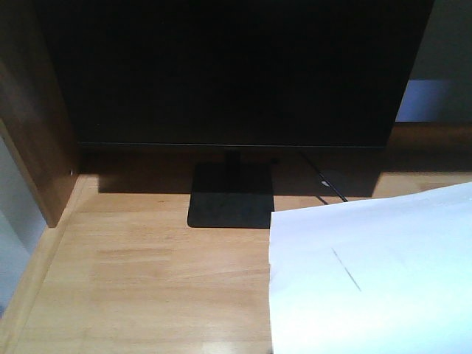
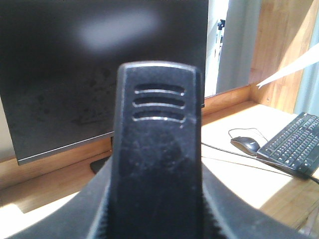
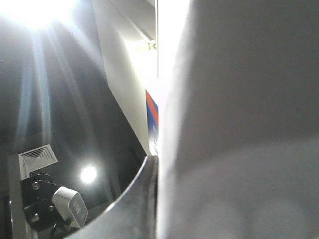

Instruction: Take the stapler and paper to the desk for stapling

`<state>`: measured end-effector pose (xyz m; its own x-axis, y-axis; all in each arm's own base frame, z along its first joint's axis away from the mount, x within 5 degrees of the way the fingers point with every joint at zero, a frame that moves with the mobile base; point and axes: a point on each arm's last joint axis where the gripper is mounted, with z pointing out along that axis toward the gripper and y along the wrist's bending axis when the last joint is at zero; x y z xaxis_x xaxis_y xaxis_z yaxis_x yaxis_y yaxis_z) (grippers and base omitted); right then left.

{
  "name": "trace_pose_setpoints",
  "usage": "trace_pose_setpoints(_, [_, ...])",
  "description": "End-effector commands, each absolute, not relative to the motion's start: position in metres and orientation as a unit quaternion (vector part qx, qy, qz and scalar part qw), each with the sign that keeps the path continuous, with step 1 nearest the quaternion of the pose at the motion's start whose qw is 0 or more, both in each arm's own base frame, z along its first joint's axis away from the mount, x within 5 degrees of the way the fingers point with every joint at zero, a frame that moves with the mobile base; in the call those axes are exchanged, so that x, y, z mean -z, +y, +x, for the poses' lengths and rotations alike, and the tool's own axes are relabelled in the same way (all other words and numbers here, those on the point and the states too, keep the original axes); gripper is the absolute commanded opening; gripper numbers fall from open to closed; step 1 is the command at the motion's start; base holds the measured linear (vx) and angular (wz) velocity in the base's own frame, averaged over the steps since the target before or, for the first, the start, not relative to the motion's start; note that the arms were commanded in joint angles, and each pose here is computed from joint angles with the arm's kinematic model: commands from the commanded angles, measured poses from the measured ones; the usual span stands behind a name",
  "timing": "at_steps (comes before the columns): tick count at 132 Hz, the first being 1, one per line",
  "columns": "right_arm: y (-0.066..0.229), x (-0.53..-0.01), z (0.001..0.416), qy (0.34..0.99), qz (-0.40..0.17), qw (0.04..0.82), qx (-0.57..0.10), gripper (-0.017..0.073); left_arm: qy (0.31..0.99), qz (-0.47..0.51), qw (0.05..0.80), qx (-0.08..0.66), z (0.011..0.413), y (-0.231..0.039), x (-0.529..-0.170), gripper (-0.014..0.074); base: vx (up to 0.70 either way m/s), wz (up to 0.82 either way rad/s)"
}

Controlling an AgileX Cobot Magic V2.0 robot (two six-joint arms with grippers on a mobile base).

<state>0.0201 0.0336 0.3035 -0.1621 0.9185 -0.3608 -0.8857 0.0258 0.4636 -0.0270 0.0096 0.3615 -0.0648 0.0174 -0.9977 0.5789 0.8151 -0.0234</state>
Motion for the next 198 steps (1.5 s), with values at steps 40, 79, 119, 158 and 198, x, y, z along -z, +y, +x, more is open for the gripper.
trace_pose_setpoints(40, [0.032, -0.313, 0.017, 0.286, 0.017, 0.653, -0.702, -0.0006, 0.657, 0.2, 0.689, 0.233, -0.027, 0.01, -0.378, -0.0006, 0.0, 0.0])
trace_pose_setpoints(79, [0.032, -0.313, 0.017, 0.286, 0.017, 0.653, -0.702, -0.0006, 0.652, 0.198, 0.693, 0.234, -0.027, 0.01, -0.379, -0.0006, 0.0, 0.0])
trace_pose_setpoints(119, [0.032, -0.313, 0.017, 0.286, 0.017, 0.653, -0.702, -0.0006, 0.676, 0.23, 0.669, 0.206, 0.011, -0.014, -0.388, -0.0006, 0.0, 0.0])
trace_pose_setpoints(158, [0.032, -0.313, 0.017, 0.286, 0.017, 0.653, -0.701, -0.0006, 0.694, 0.292, 0.622, 0.216, 0.076, -0.066, -0.387, -0.0006, 0.0, 0.0])
trace_pose_setpoints(198, [0.032, -0.313, 0.017, 0.286, 0.017, 0.653, -0.701, -0.0006, 0.697, 0.371, 0.575, 0.211, 0.133, -0.111, -0.363, -0.0006, 0.0, 0.0])
